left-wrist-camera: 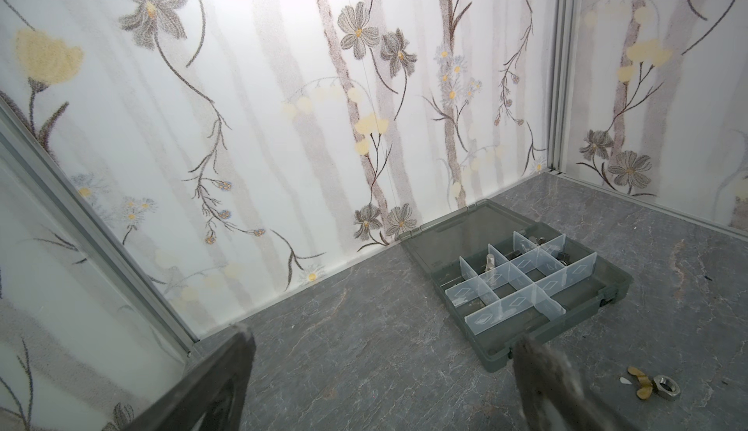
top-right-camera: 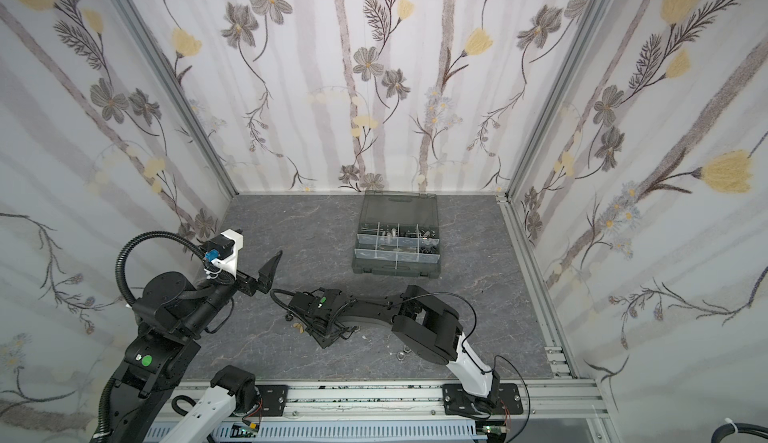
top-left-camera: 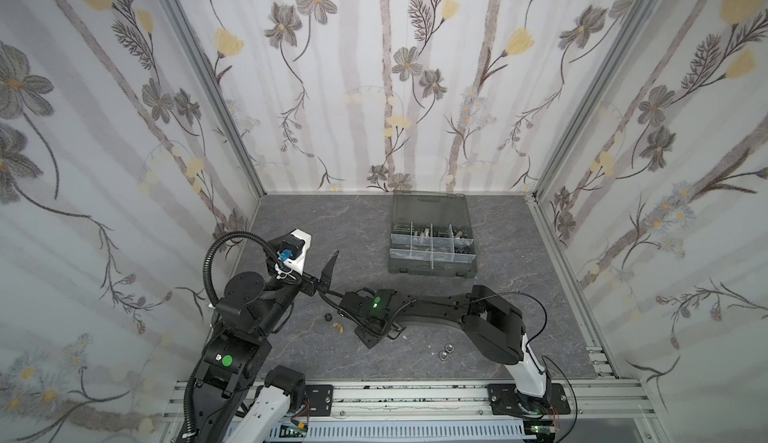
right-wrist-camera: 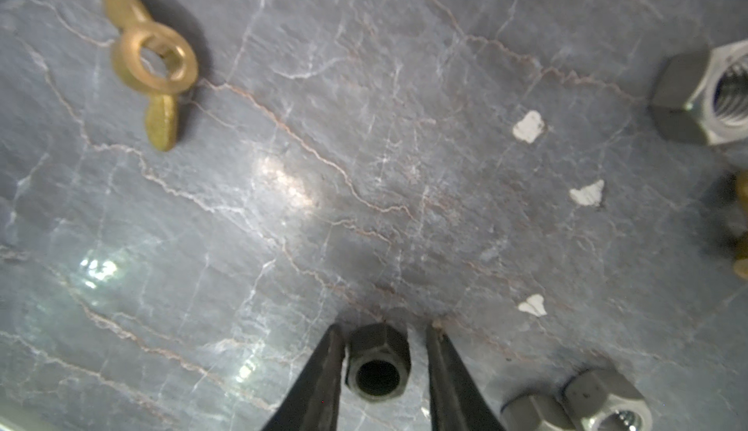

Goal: Sort the screws and nuts into containers
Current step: 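Lift the black nut with the right gripper toward the organizer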

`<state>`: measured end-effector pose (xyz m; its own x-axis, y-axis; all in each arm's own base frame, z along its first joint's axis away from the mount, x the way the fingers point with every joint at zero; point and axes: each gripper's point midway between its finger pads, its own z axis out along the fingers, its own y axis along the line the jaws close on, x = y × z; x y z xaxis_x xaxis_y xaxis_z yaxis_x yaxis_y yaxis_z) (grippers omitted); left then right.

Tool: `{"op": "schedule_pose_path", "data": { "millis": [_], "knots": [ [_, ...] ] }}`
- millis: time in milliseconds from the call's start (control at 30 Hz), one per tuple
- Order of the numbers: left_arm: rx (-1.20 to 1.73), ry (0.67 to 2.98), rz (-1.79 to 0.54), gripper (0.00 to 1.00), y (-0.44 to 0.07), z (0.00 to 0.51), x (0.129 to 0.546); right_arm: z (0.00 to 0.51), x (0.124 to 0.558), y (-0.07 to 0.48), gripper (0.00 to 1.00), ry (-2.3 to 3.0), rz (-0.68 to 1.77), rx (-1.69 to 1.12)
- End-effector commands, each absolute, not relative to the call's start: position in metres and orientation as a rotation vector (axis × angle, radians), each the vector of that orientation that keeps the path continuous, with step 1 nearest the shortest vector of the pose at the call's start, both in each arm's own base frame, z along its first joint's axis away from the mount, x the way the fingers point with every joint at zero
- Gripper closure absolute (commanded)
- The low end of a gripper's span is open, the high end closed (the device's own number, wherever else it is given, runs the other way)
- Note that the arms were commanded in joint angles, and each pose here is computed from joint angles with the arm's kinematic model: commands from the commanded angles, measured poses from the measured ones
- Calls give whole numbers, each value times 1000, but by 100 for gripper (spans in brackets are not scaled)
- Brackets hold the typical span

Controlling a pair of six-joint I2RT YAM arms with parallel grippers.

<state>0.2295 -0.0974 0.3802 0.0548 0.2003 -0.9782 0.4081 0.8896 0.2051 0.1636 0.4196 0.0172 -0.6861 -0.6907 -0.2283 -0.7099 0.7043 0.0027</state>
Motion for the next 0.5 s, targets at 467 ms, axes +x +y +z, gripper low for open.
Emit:
{"op": "schedule_pose_path", "data": {
  "millis": [467],
  "knots": [
    [497,1488,-156,0,-97,389,229,63,226,375,80,2626,41,-898]
  ]
}}
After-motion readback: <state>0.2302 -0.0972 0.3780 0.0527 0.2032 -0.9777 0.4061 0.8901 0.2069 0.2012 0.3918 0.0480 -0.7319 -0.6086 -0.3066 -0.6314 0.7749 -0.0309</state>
